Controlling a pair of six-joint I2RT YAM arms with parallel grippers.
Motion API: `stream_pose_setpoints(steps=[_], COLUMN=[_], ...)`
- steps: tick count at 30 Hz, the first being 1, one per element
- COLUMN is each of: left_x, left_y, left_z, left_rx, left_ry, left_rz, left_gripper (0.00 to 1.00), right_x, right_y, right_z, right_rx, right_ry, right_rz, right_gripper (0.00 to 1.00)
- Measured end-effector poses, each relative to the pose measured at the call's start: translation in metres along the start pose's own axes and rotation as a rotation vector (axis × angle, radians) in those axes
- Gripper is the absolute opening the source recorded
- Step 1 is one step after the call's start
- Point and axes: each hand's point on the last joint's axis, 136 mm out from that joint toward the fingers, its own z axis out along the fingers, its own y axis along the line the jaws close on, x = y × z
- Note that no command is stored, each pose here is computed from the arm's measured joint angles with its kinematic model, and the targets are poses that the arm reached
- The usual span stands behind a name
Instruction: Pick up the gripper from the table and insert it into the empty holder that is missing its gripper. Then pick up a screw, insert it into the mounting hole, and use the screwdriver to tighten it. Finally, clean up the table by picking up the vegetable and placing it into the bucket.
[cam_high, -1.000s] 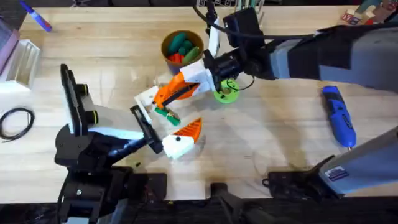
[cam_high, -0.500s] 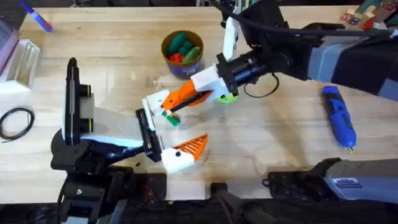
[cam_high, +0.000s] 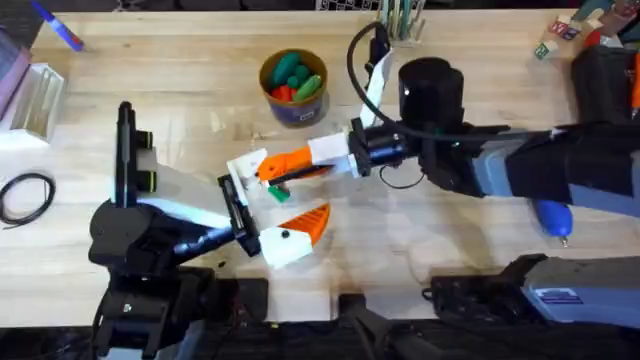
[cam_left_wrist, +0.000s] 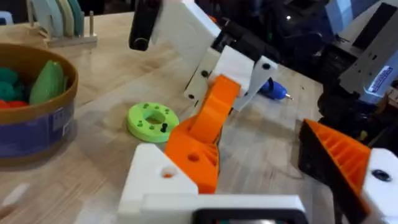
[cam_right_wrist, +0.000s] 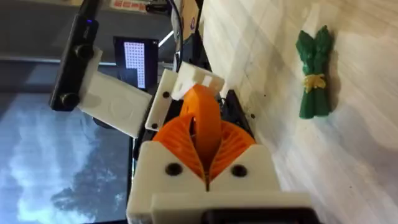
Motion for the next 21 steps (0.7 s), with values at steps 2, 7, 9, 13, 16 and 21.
stream_pose_setpoints(steps=[2,7,9,13,16,21], left_x=[0.002,0.001,0.0,-0.001,-0.002,-0.001], left_y=[0.001,0.005,0.008,0.013,0.015,0.016], left_z=[0.0,0.0,0.0,-0.001,-0.002,-0.002], left_rx=[-0.006,-0.029,-0.045,-0.069,-0.084,-0.087], left_ry=[0.007,0.0,-0.005,-0.011,-0.015,-0.014], left_rz=[-0.023,-0.02,-0.019,-0.021,-0.021,-0.028], left_gripper=[0.986,0.986,0.986,0.986,0.986,0.986], right_x=[0.002,-0.003,-0.005,-0.007,-0.008,-0.006], right_y=[-0.003,-0.001,-0.002,-0.006,-0.007,-0.009], right_z=[0.001,0.004,0.006,0.011,0.013,0.014], right_rx=[0.008,-0.014,-0.031,-0.063,-0.092,-0.12], right_ry=[-0.008,-0.02,-0.019,-0.006,0.007,0.056], right_rz=[0.041,0.061,0.056,0.065,0.066,0.09], right_gripper=[0.006,0.006,0.006,0.006,0.006,0.006])
